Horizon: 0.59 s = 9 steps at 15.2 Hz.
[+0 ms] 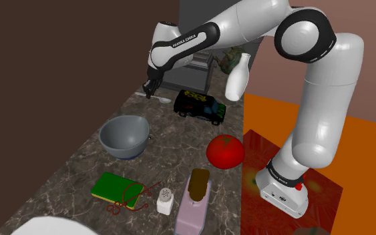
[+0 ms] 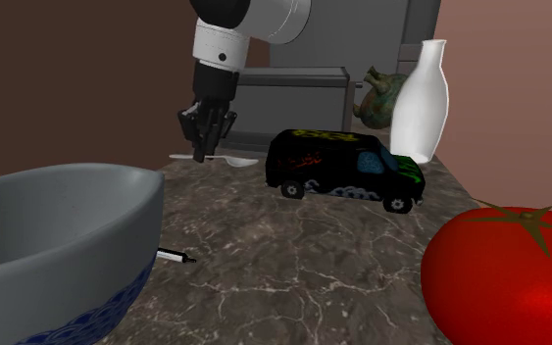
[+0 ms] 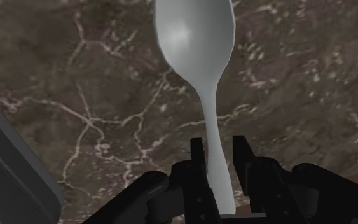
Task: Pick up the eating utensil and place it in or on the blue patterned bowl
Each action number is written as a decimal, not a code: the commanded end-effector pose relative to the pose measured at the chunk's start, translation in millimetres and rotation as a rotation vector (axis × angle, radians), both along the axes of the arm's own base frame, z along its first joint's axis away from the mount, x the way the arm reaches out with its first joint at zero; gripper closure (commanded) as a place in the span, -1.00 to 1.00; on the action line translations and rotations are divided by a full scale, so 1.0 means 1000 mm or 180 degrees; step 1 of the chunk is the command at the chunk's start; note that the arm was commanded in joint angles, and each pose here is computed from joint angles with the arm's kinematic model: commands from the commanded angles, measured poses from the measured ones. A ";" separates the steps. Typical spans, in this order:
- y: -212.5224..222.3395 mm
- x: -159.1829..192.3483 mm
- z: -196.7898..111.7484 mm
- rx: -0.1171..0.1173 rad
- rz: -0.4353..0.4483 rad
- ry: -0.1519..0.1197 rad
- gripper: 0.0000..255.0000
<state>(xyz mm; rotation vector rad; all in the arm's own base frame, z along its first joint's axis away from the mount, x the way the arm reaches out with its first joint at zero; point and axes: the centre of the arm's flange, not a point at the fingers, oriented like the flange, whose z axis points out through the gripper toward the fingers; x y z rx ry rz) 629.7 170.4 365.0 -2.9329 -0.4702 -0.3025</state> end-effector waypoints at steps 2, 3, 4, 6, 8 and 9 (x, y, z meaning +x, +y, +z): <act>-0.001 0.000 0.016 0.0000 0.0000 0.0001 1.00; -0.001 0.000 0.021 0.0000 0.0000 0.0001 1.00; -0.001 0.000 0.026 0.0000 0.0000 0.0001 1.00; -0.001 0.000 0.037 0.0000 0.0000 0.0001 1.00; -0.001 0.000 0.047 0.0000 0.0000 0.0001 1.00; -0.001 0.000 0.053 0.0000 0.0000 0.0001 1.00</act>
